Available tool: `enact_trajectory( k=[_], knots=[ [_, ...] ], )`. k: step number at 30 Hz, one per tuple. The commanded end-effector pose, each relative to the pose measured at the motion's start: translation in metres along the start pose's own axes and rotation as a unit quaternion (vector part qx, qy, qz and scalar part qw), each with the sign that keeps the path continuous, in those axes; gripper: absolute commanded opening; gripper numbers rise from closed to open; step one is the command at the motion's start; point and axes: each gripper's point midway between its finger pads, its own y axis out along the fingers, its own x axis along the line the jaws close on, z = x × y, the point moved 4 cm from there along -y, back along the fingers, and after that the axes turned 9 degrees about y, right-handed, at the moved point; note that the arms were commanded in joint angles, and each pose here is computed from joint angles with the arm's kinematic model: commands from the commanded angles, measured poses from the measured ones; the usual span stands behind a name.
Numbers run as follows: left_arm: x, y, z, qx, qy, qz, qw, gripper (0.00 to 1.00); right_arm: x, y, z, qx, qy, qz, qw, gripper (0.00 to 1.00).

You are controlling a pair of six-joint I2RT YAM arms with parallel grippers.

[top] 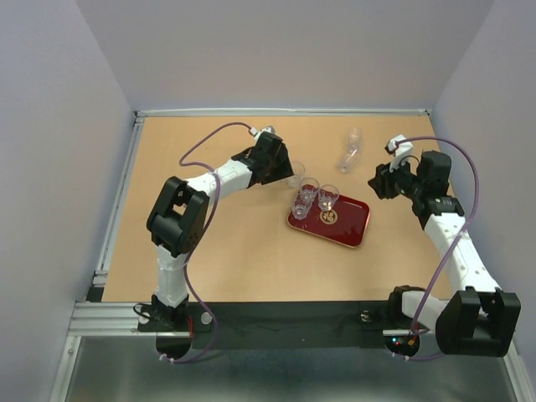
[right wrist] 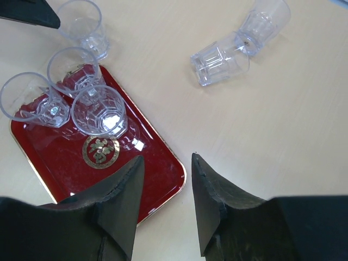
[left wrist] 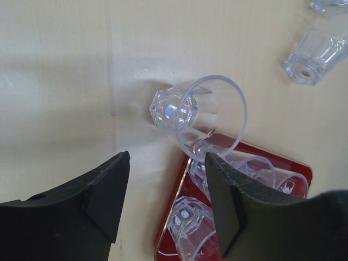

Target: Place the glasses into the tray

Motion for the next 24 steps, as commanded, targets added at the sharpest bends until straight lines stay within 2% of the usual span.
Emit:
enact_trajectory(
  k=[1,7,11,15,16,18,19,22,24],
  knots=[
    [-0.004,0.002,-0.023,-0.017,0.014,-0.025,0.999,0.68,-0.003,-0.003,-0.007,-0.028,-0.007,0.005,1.000,0.46],
    [0.001,0.015,-0.023,-0.017,0.016,-0.044,0.999,0.66,-0.004,-0.005,-0.007,-0.031,-0.006,0.008,0.999,0.46],
    [0.002,0.021,-0.027,-0.021,0.015,-0.050,0.998,0.59,-0.005,-0.005,-0.007,-0.031,-0.004,0.009,0.999,0.46],
    [0.006,0.025,-0.031,-0.026,0.010,-0.057,0.998,0.39,-0.006,-0.006,-0.007,-0.032,-0.003,0.009,0.999,0.46],
    [0.007,0.025,-0.032,-0.028,0.010,-0.061,0.998,0.28,-0.006,-0.006,-0.007,-0.033,-0.003,0.010,0.999,0.46],
    [0.008,0.024,-0.034,-0.034,0.013,-0.067,0.997,0.19,-0.006,-0.006,-0.007,-0.033,-0.002,0.009,0.999,0.46],
    [0.009,0.022,-0.035,-0.037,0.015,-0.069,0.997,0.10,-0.006,-0.006,-0.007,-0.033,-0.003,0.009,0.999,0.46],
    [0.015,0.014,-0.042,-0.052,0.020,-0.084,0.995,0.00,-0.006,-0.007,-0.008,-0.035,-0.003,0.009,0.999,0.46],
    [0.019,0.004,-0.051,-0.077,0.022,-0.099,0.992,0.00,-0.006,-0.006,-0.006,-0.033,-0.003,0.007,0.999,0.46]
  ],
)
